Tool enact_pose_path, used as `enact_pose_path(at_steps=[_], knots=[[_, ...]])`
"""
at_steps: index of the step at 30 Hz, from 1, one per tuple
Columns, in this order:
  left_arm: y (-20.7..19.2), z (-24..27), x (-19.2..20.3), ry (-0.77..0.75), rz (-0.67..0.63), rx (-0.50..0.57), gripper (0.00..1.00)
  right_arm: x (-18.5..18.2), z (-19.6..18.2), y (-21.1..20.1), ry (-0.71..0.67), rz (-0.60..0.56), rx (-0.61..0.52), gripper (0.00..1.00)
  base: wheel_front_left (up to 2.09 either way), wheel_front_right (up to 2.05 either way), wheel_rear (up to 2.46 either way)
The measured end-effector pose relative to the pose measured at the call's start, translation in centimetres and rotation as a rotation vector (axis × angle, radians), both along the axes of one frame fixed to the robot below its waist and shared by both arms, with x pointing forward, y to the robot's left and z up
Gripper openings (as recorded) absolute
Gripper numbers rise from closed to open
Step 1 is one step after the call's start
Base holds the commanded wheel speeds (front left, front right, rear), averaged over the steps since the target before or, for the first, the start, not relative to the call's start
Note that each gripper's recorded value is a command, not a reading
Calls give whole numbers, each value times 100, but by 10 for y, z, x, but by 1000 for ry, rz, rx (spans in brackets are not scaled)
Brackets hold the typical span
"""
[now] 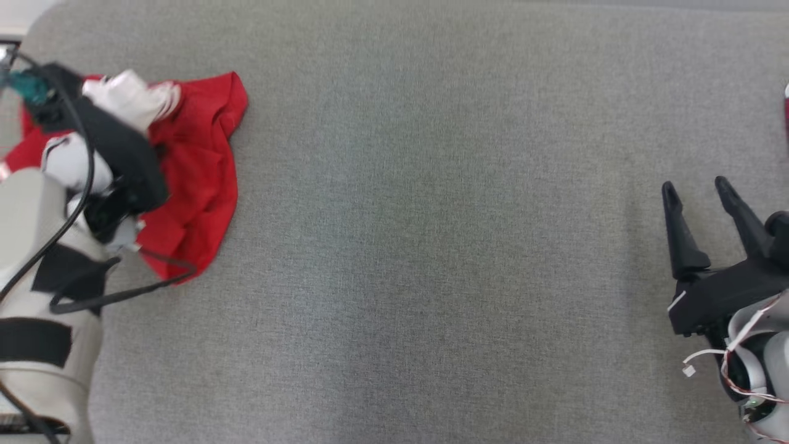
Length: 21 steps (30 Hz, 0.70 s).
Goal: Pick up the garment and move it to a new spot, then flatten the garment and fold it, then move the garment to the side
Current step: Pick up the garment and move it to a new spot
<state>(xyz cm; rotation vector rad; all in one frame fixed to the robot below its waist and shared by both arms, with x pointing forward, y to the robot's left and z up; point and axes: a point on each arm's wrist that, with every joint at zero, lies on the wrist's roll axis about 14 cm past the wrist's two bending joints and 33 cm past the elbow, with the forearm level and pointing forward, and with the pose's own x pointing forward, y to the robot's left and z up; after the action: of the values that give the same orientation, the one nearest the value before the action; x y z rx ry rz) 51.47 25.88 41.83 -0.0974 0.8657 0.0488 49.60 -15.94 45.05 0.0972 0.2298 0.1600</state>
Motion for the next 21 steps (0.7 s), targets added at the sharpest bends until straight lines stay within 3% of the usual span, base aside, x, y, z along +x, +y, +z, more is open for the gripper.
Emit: enact_pose_path(at_steps=[6, 12, 21], knots=[[-41, 45, 20, -156, -96, -34, 0, -7, 13, 2, -31, -16, 31, 100, 0, 0, 0], [-122, 87, 28, -297, -271, -125, 0, -18, 24, -10, -56, -60, 46, 100, 0, 0, 0], [-241, 105, -17, -378, -549, -294, 0, -46, 30, -44, -73, -155, 50, 100, 0, 0, 0]])
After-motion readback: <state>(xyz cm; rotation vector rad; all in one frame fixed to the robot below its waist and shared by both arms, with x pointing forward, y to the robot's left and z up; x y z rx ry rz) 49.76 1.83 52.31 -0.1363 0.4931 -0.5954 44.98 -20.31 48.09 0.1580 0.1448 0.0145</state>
